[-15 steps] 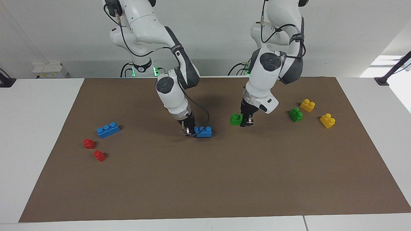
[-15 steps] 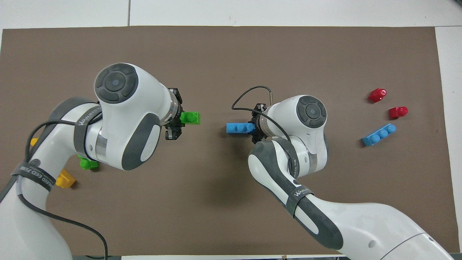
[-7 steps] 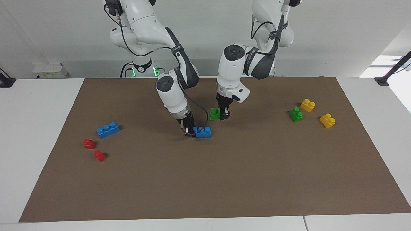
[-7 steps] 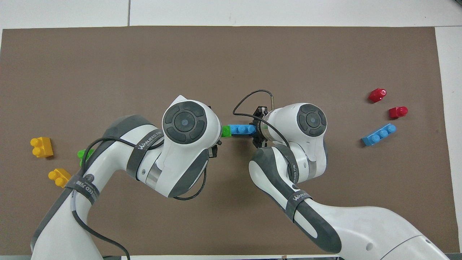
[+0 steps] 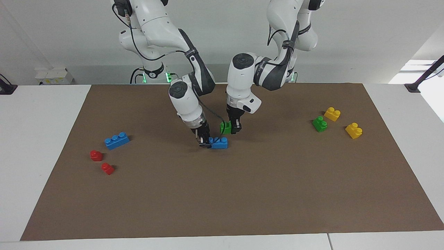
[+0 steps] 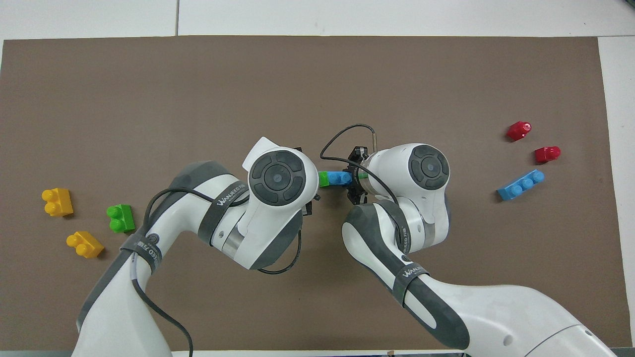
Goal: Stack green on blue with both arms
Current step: 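Lower the green brick onto the blue brick held by the right gripper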
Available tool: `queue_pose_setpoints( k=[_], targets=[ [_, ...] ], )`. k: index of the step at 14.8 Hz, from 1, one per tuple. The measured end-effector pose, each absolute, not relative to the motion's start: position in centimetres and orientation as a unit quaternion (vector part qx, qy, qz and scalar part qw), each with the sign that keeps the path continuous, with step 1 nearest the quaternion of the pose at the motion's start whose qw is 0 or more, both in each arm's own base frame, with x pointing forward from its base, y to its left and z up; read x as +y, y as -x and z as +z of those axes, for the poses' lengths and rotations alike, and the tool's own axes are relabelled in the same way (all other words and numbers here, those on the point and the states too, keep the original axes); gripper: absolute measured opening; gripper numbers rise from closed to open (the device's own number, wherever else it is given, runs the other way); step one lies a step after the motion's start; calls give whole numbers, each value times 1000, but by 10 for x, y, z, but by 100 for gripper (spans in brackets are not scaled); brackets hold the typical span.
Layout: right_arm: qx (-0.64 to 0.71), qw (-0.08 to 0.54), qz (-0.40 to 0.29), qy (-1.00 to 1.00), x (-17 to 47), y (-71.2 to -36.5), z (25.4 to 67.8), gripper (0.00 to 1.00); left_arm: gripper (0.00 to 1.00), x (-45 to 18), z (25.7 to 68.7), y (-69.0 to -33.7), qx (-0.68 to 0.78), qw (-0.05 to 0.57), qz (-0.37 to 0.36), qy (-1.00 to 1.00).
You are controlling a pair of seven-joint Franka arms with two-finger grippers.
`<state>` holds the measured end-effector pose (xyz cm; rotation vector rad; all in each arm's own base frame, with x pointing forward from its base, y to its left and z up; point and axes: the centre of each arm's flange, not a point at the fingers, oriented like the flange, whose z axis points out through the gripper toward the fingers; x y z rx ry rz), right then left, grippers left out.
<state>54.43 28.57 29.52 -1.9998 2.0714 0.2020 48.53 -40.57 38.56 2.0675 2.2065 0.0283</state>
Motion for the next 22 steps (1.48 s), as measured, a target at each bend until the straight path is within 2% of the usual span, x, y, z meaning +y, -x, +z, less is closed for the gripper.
queue_pose_setpoints(
  k=[3,12,22],
  targets=[
    [712,131,66,687,285,-543,295,34,34,-419,368,-491,730,66,16,-680],
    [711,132,65,687,285,-542,295,34,34,-424,352,-496,727,69,23,-683],
    [711,133,64,687,284,-543,295,34,34,-429,352,-496,725,78,24,-684]
  ],
)
